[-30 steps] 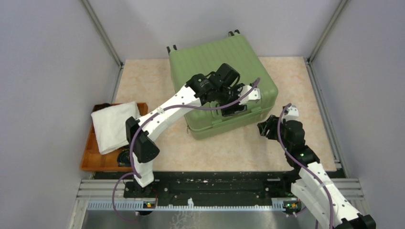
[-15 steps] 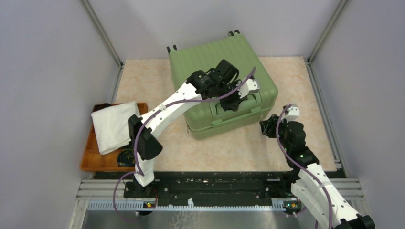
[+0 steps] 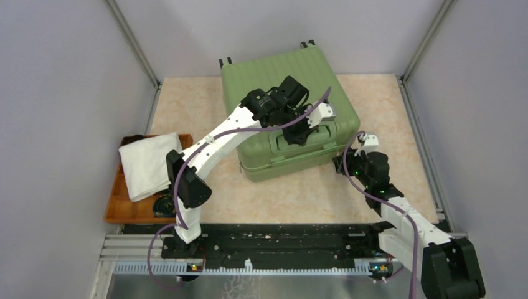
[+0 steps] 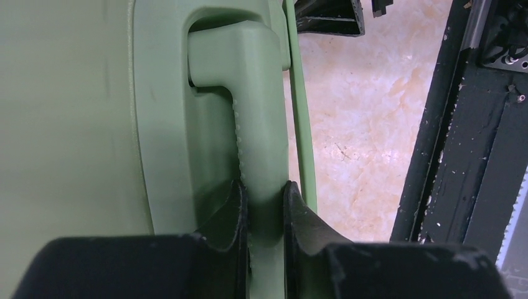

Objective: Pack the luggage
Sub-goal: Zip the luggage at the center of the board.

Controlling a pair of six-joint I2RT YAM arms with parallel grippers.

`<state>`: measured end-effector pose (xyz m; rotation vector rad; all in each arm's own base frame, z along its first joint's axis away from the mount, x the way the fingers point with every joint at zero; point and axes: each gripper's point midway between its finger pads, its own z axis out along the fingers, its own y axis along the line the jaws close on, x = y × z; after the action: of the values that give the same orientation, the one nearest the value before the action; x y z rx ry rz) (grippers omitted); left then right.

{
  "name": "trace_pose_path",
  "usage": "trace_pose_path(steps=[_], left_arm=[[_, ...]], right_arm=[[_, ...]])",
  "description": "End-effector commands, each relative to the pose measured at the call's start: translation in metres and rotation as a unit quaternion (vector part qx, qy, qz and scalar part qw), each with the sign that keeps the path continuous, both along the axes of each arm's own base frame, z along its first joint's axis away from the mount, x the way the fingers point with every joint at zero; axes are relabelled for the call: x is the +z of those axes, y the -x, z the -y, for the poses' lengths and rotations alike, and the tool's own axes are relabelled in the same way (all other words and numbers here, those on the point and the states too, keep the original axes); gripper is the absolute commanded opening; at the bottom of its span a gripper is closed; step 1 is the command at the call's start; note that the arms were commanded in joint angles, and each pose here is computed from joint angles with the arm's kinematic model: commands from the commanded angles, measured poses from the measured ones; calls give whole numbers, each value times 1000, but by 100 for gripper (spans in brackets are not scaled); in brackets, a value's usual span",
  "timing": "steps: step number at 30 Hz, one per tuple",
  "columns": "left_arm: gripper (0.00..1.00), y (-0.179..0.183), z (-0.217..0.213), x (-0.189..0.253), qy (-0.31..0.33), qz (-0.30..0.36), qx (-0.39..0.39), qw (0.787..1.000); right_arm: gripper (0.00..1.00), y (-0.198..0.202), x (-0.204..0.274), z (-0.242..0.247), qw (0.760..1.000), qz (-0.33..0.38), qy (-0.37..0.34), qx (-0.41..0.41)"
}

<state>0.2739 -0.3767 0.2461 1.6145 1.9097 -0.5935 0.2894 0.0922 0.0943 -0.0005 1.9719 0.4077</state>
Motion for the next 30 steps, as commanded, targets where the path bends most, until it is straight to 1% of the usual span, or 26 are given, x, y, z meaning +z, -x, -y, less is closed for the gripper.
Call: trace_pose_path(steps=[1,7,9,11,12,13,14,15,20,30], left_arm=[[0,-17,10,92,100,148,-43,983],[0,-23,8,105,114,163,-34,979],[0,-26,7,110,120,167,-29,978],[0,-27,6,113,123,173,-28,977],[0,-27,6,115,125,176,-27,976],[0,-27,6,116,127,176,-26,976],[0,-28,5,116,127,176,-26,976],[0,-28,6,117,129,176,-25,976],[0,-32,9,118,134,180,-22,974],[0,-34,19,123,153,176,-23,972]], right_arm=[[47,-21,57,-17,994,99,-20,45],[47,-25,58,-12,993,114,-8,33],[43,-25,57,-14,992,120,-15,37],[34,-25,56,-17,991,127,-20,45],[22,-24,55,-18,990,130,-21,47],[12,-23,55,-19,990,134,-23,49],[4,-22,58,-19,988,141,-26,51],[0,-21,59,-19,988,145,-31,51],[0,-9,72,-25,982,169,-58,64],[0,19,60,-50,978,125,-106,126]])
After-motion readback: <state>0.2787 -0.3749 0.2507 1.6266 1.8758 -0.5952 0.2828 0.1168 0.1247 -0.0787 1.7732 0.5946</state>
